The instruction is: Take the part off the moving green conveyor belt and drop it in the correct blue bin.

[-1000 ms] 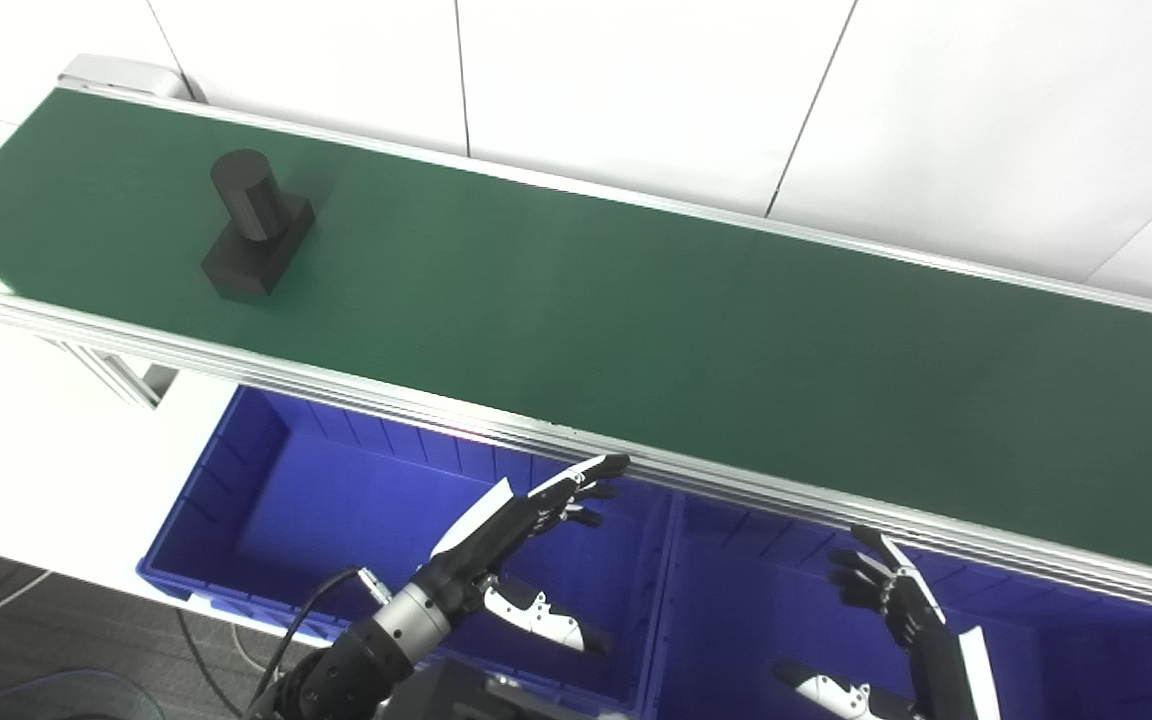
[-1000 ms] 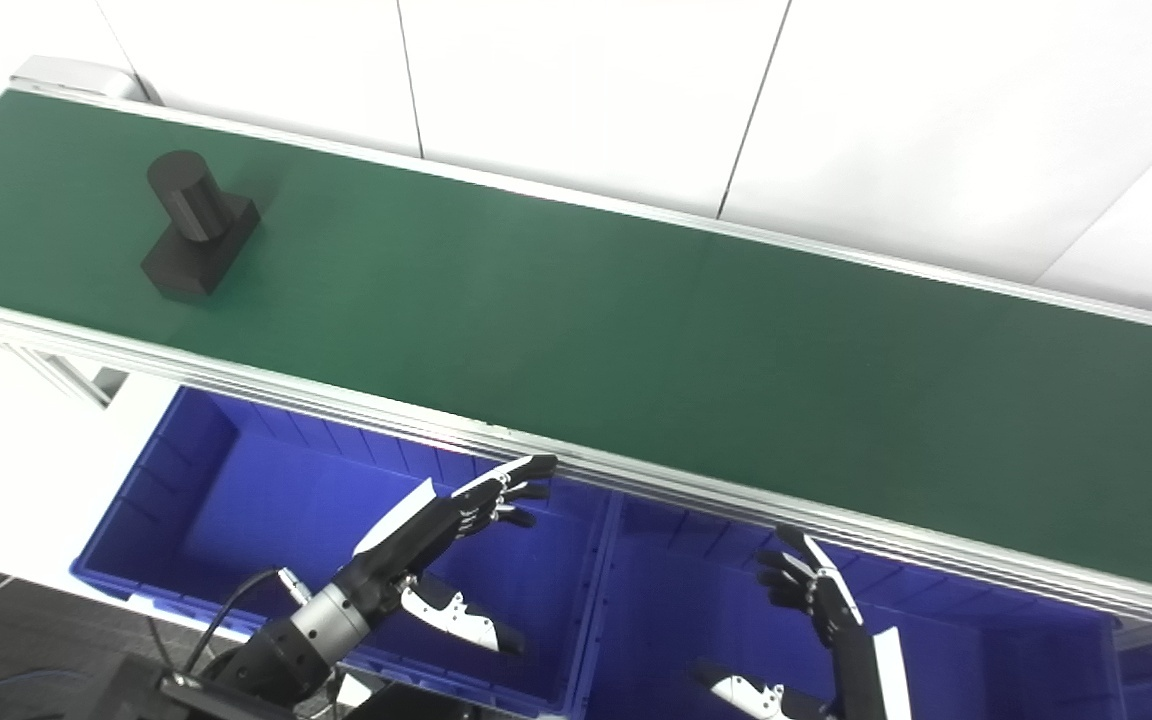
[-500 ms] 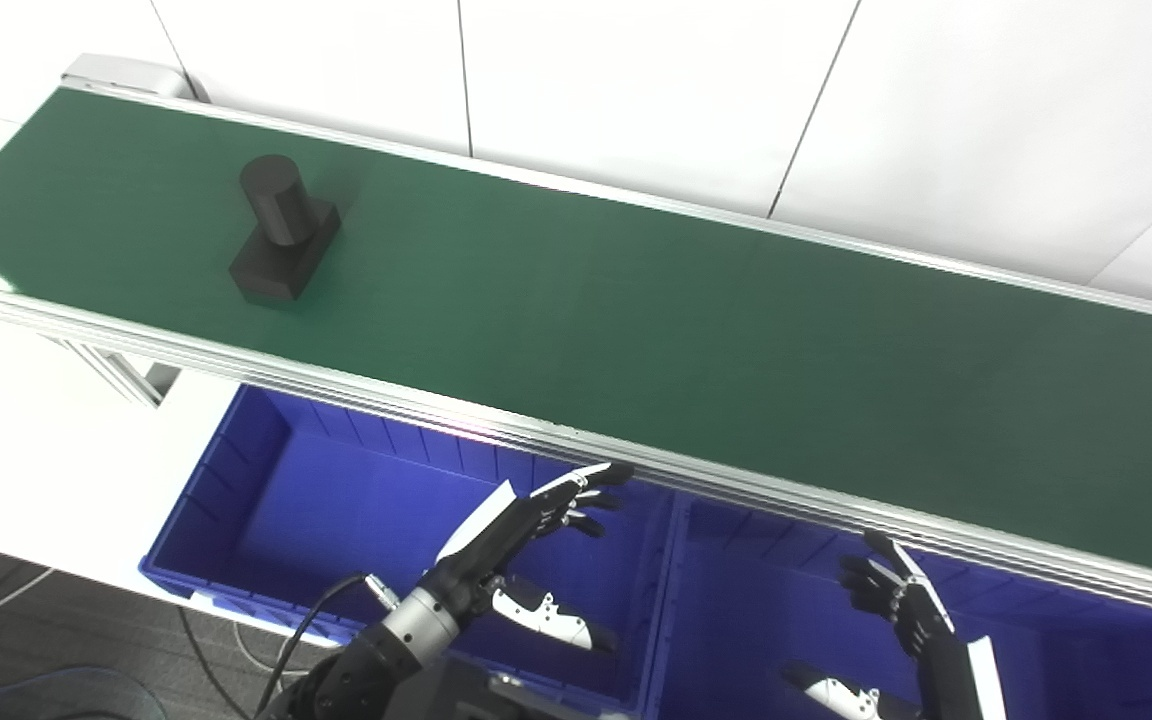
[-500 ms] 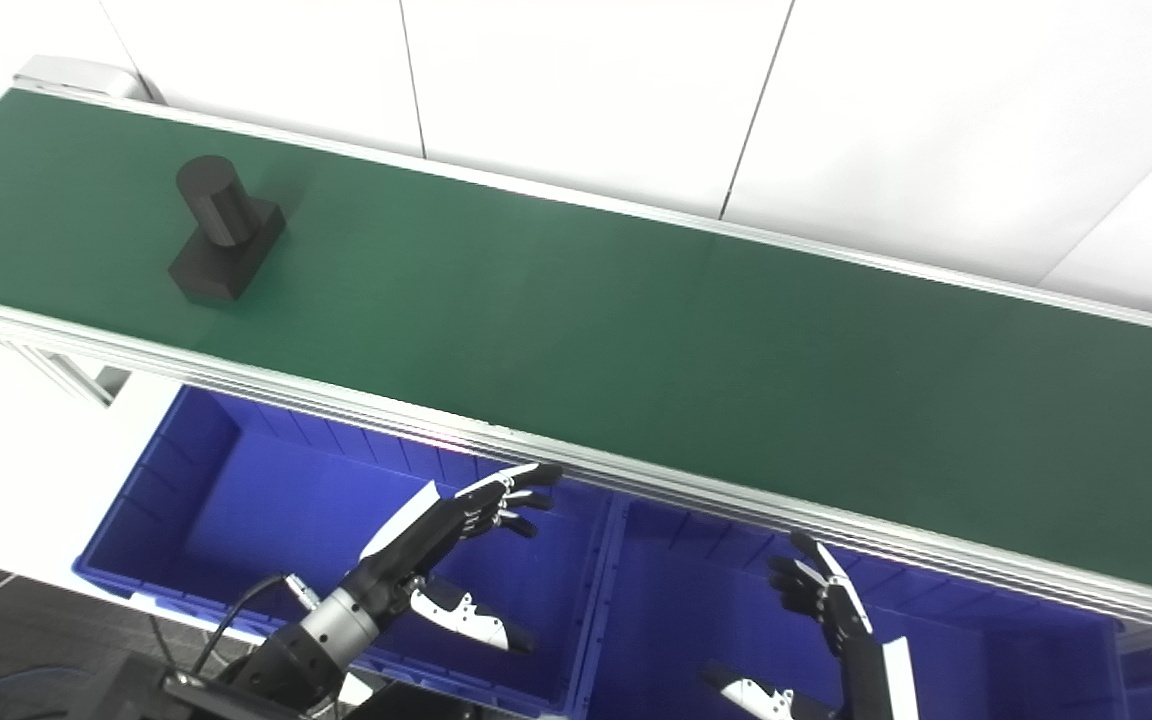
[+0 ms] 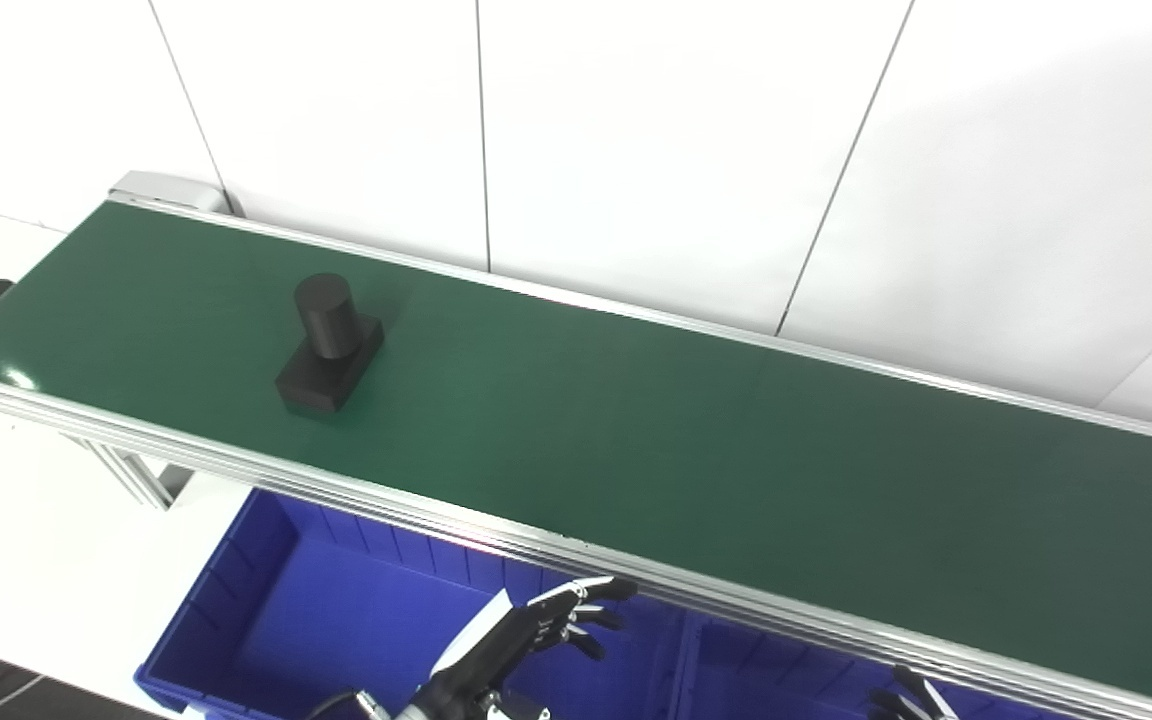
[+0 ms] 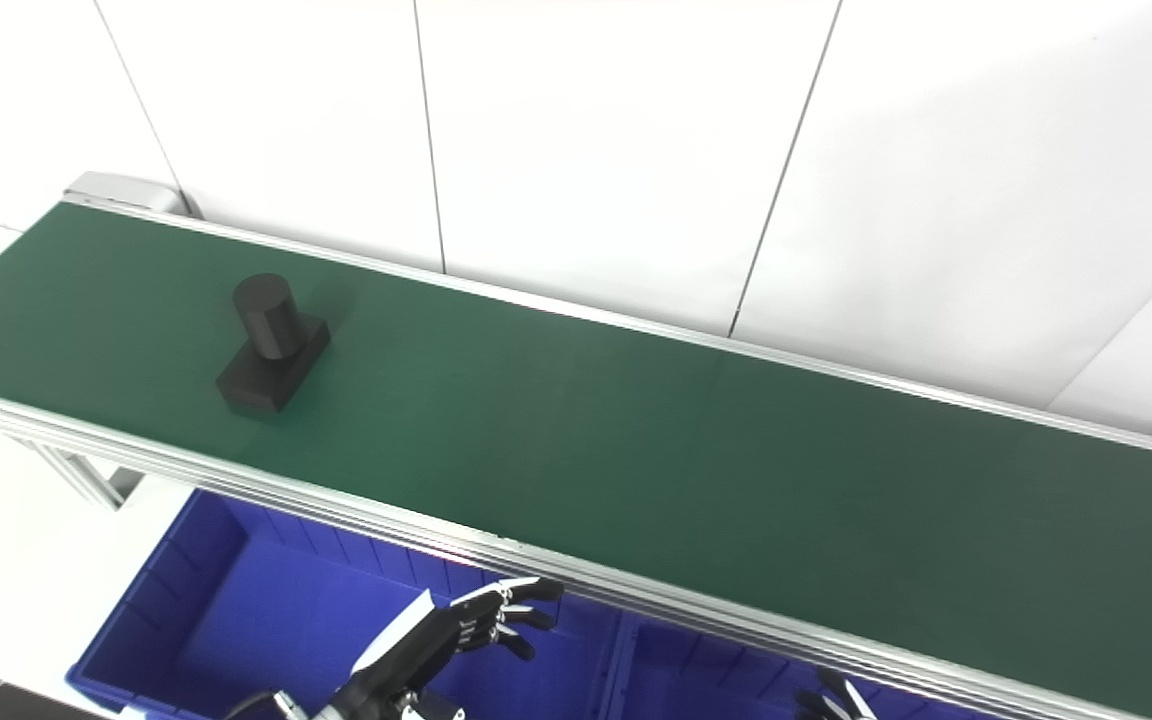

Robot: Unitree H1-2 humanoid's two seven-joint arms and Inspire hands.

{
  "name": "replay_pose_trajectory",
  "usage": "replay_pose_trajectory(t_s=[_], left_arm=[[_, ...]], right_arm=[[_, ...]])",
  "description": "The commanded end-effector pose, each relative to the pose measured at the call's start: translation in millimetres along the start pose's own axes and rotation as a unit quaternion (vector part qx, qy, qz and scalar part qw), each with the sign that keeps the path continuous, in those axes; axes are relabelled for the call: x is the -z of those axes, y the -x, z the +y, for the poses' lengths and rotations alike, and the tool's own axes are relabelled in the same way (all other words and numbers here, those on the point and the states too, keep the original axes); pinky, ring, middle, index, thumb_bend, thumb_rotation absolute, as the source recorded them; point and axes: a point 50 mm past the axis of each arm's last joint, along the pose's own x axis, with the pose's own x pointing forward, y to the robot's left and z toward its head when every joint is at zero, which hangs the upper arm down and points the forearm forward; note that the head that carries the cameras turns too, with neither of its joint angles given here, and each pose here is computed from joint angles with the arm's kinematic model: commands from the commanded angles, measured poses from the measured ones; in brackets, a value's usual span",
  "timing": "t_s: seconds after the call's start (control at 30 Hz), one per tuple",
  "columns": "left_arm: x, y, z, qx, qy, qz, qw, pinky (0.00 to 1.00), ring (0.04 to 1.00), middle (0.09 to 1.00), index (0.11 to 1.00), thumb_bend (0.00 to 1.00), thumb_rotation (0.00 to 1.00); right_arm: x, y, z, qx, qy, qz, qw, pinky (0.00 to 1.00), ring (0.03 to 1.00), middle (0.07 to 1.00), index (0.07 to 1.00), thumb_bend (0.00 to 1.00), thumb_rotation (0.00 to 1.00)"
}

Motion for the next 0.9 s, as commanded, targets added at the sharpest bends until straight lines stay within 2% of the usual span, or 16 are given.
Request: replay_pose_trajectory(t_s=[0.0,0.23,0.37,0.5,0.6,0.73,0.87], left_arm=[[-7.6,2.7,7.8,-0.004,-0.013,-0.029,0.999,0.68,0.785,0.864,0.861,0.93,0.24],[3.0,9.7,20.8,-0.004,-0.016,-0.008,1.000,0.67,0.814,0.868,0.862,0.96,0.21],[8.3,11.4,17.2,-0.013,-0.006,0.002,1.000,0.67,0.820,0.875,0.875,0.95,0.18],[9.4,9.6,10.1,-0.017,-0.010,0.004,1.000,0.68,0.821,0.888,0.887,0.94,0.22],[9.8,7.1,7.6,-0.019,-0.012,0.003,1.000,0.66,0.798,0.874,0.873,0.94,0.20],[10.2,8.4,6.7,-0.017,-0.012,0.004,1.000,0.67,0.798,0.874,0.867,0.94,0.20],[10.6,9.2,5.9,-0.017,-0.016,0.005,1.000,0.68,0.803,0.874,0.866,0.94,0.21]], right_arm=[[-8.2,-2.9,-6.7,0.008,0.001,-0.040,0.999,0.71,0.745,0.781,0.879,0.76,0.15],[-7.5,-1.1,-13.6,0.010,0.000,-0.040,0.999,0.69,0.739,0.782,0.872,0.77,0.15],[-7.6,0.0,-17.7,0.012,0.002,-0.040,0.999,0.72,0.756,0.780,0.867,0.77,0.16],[-8.8,-0.1,-21.0,0.017,0.008,-0.043,0.999,0.73,0.759,0.776,0.865,0.78,0.19],[-11.3,0.0,-22.2,0.020,-0.002,-0.048,0.999,0.74,0.759,0.778,0.867,0.79,0.21],[-27.6,-1.2,-25.7,0.027,-0.002,-0.077,0.997,0.73,0.765,0.785,0.873,0.79,0.23],[-55.4,-7.8,-25.4,0.042,0.000,-0.129,0.991,0.73,0.747,0.777,0.865,0.79,0.27]])
